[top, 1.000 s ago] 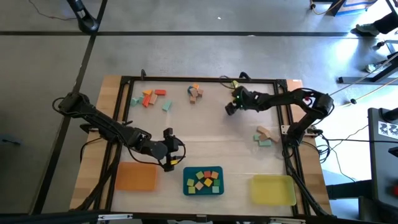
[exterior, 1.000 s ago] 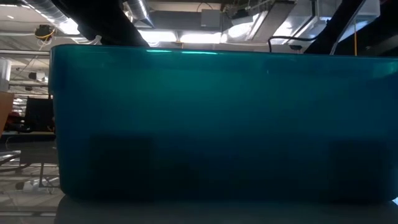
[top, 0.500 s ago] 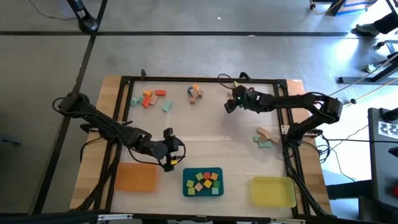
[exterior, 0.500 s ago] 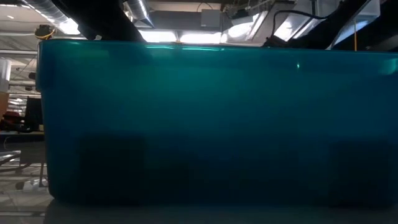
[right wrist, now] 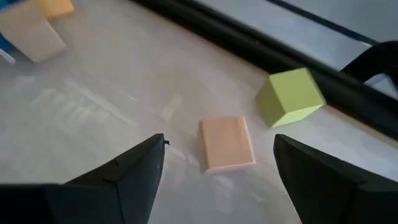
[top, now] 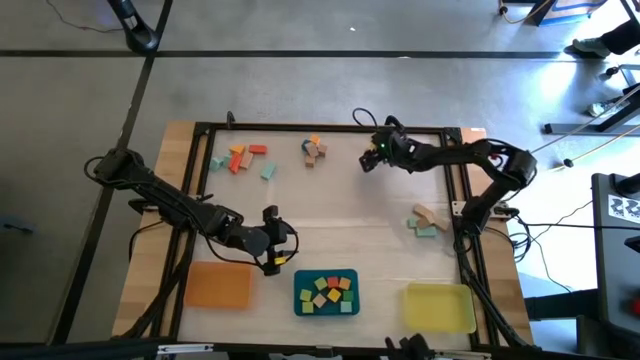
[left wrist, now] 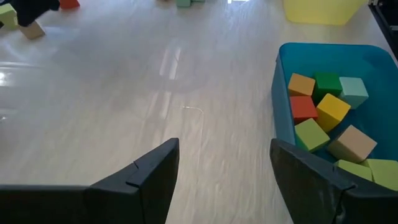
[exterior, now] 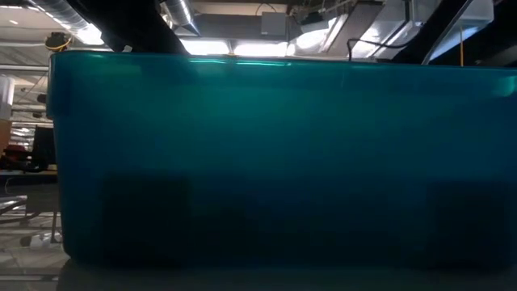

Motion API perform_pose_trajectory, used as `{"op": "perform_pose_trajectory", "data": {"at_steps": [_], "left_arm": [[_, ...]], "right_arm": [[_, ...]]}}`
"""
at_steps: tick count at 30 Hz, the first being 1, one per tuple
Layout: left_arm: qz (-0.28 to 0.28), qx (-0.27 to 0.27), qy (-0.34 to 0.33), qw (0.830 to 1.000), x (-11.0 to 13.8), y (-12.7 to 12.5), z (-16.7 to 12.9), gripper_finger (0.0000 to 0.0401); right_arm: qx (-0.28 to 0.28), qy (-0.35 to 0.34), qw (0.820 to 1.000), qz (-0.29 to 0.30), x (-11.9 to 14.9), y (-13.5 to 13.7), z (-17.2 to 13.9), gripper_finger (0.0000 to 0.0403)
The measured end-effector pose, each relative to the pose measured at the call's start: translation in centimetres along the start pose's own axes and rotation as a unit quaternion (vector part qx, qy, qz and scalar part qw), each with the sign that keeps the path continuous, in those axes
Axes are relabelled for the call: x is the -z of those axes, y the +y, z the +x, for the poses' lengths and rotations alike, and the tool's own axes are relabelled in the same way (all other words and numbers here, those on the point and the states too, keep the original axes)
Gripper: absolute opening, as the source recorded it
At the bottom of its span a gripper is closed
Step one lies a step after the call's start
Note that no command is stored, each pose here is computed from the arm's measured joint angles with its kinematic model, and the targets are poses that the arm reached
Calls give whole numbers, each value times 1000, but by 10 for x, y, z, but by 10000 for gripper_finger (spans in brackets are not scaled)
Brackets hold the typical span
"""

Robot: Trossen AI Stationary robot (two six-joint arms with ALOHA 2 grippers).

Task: Sort blocks by size
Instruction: Put the brown cube block into the blue bin

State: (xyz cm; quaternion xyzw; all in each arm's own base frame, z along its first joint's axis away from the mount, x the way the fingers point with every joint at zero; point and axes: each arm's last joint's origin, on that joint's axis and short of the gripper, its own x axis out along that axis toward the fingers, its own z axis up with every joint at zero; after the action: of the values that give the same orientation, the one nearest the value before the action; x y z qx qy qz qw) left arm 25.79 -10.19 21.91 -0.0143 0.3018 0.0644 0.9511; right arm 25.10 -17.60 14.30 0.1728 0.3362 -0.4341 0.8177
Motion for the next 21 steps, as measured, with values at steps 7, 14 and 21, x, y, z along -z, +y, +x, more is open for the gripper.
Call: {"op": "perform_pose_trajectory", "data": {"at_steps": [7, 14, 21], "left_arm": [[1, 0, 0, 1000, 0, 0, 0, 237], [0, 0, 0, 1000, 0, 0, 0, 237], [0, 0, 0, 1000, 0, 0, 0, 237]], "right_arm": [[-4, 12, 1000, -8, 9, 3, 16, 301], [-8, 12, 1000, -10, 11, 4, 21, 248], [-3, 9, 1000, -27, 11, 4, 21, 130]]}}
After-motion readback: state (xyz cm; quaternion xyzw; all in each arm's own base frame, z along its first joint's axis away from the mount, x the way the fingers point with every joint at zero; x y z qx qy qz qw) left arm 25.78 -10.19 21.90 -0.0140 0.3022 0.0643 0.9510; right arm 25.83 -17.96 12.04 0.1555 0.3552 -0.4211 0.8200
